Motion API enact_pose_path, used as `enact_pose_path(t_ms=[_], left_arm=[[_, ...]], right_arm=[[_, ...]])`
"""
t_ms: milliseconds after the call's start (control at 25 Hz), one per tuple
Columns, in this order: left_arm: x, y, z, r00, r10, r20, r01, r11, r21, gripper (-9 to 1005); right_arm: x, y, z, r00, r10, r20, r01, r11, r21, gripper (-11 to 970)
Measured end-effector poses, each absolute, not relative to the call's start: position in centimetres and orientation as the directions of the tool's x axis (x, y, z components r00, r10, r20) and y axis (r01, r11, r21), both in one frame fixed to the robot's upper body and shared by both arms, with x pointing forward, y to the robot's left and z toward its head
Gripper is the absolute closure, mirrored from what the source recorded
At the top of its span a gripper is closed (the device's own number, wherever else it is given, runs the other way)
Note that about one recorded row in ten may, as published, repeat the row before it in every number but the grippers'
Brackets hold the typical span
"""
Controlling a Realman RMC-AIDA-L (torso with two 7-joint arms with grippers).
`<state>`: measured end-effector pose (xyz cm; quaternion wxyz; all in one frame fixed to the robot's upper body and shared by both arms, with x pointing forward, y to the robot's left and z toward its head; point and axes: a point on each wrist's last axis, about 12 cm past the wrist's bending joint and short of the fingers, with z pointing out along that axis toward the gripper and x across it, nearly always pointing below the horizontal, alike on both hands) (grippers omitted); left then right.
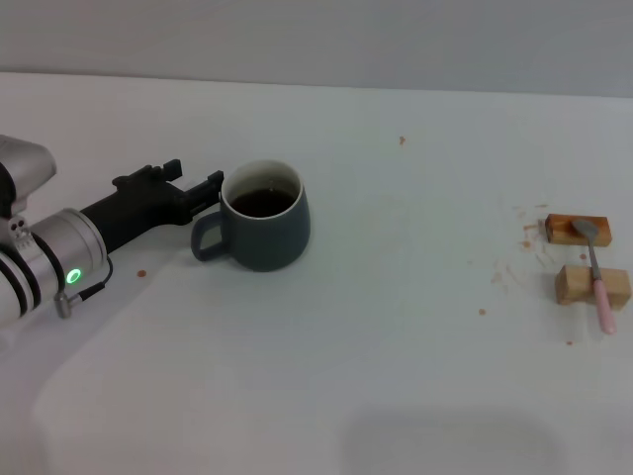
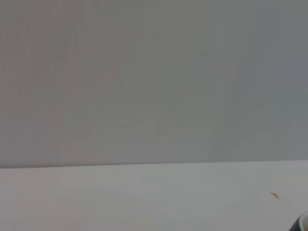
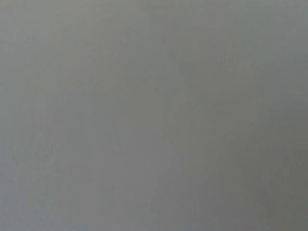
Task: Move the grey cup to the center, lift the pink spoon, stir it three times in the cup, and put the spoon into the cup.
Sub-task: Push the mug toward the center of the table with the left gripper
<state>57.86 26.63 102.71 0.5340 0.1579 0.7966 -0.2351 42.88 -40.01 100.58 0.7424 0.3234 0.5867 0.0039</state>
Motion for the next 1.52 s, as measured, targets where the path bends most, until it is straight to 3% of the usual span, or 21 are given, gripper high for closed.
enact_pose_path(t_ms=[1520], left_arm=[[56.0,22.5,102.1,-0.4,0.07,-0.914,0.677,0.695,-0.243,274]], right_arm=[[42.4,-39.3,99.8,0.264,0.414,-0.871,0.374,0.789,0.488,246]])
